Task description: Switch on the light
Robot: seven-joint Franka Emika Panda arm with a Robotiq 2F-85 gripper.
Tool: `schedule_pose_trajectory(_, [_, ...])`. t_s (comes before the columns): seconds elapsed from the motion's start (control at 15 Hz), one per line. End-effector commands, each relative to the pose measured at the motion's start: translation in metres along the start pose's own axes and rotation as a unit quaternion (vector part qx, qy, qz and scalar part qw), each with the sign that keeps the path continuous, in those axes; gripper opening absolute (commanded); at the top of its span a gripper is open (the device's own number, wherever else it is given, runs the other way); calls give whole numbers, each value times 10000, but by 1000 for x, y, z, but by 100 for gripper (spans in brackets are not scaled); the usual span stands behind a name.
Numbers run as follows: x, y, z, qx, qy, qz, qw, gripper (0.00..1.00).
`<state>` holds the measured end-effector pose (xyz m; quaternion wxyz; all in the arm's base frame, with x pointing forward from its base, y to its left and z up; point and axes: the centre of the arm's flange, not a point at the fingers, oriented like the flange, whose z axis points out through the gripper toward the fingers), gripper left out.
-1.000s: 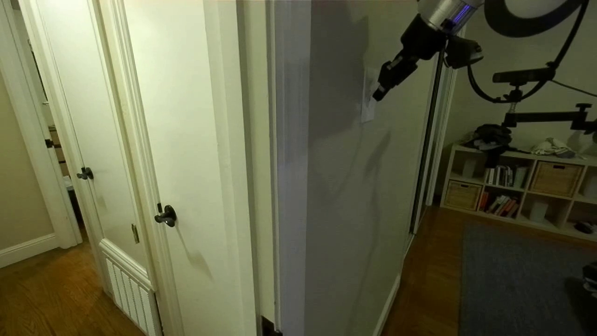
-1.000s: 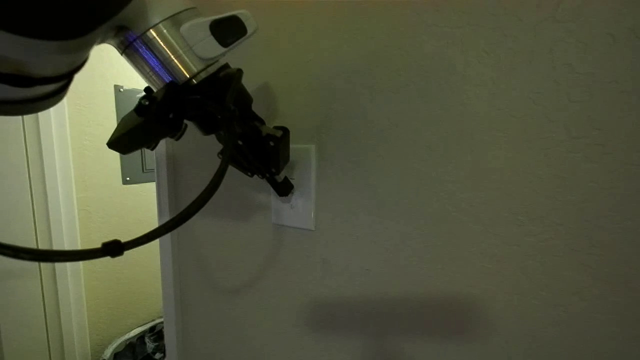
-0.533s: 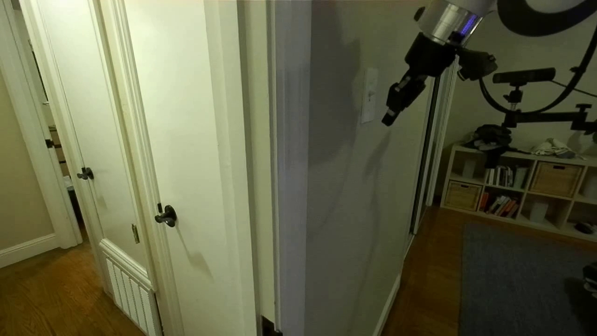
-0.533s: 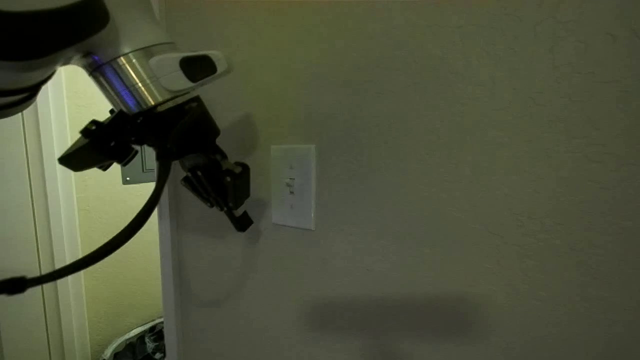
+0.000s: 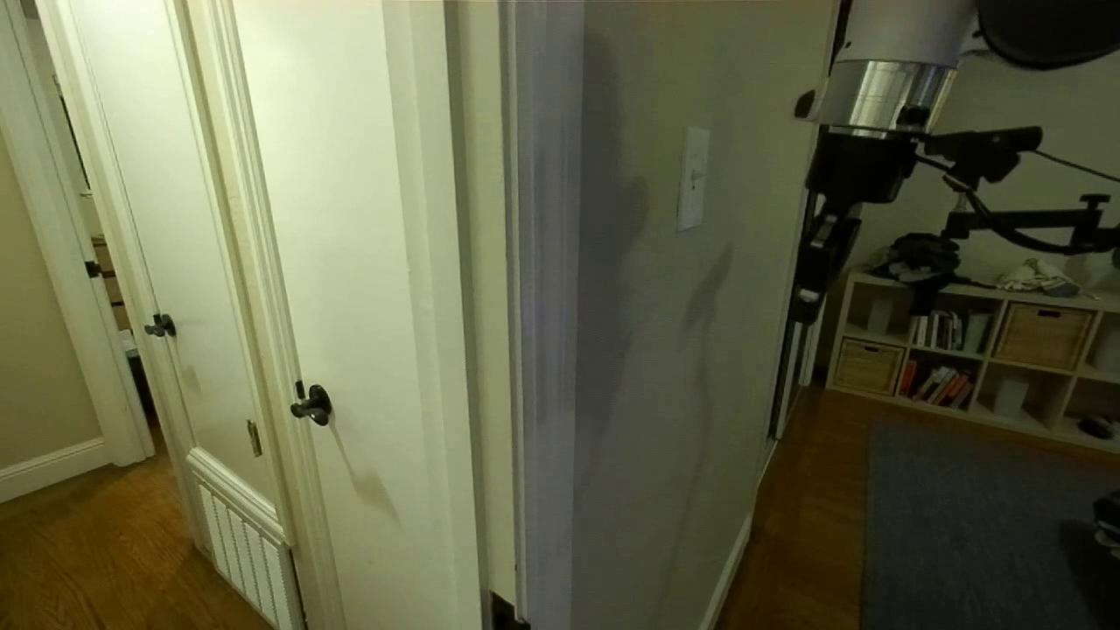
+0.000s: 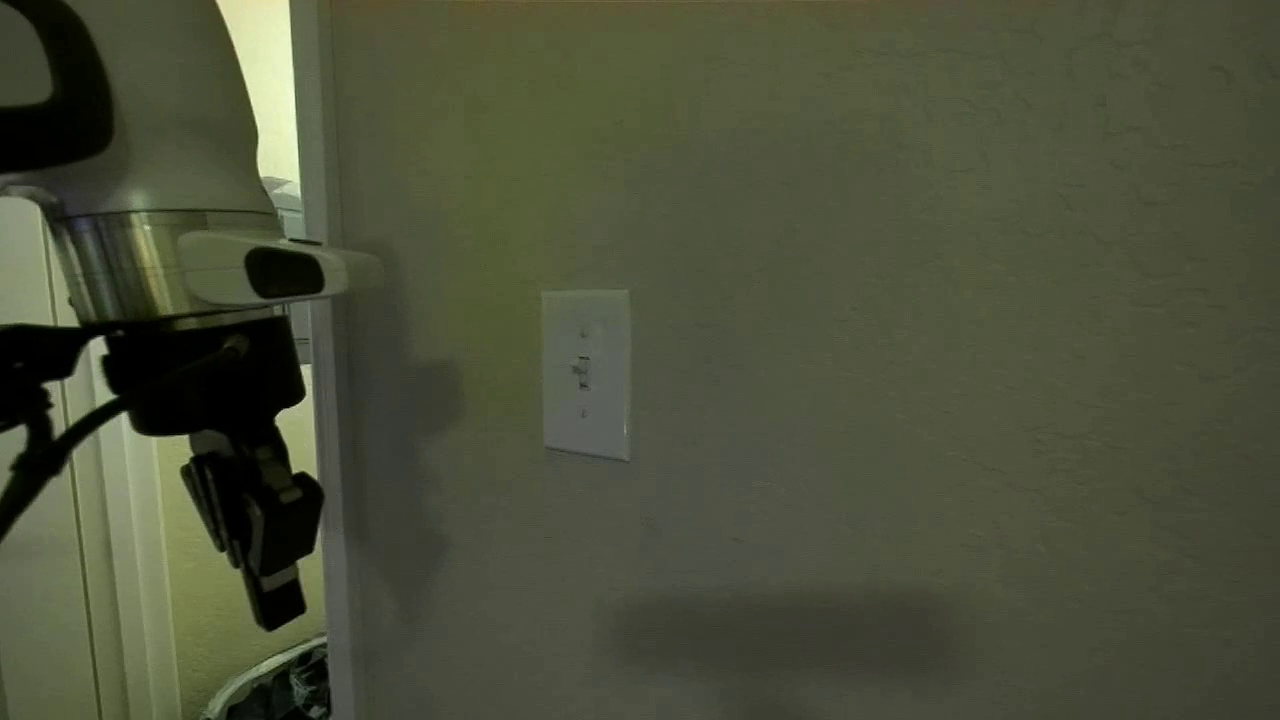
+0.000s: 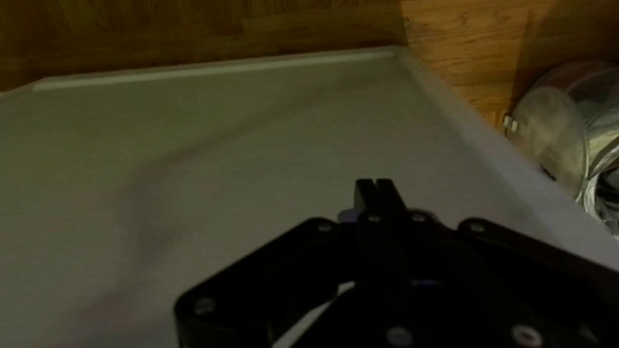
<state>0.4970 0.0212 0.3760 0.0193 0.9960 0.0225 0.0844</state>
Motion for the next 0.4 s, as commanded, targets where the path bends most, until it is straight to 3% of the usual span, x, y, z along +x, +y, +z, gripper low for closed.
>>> schedule_pose_trajectory(0.0, [-30, -6, -9, 58, -353, -117, 9993, 31])
schedule_pose_trajectory(0.07, [-32, -8, -9, 25, -408, -135, 9991, 32])
schedule_pose_trajectory(0.13, [-12, -6, 3, 21, -309, -57, 9995, 13])
schedule_pose_trajectory(0.33, [-16, -8, 2, 18, -369, -78, 9993, 31])
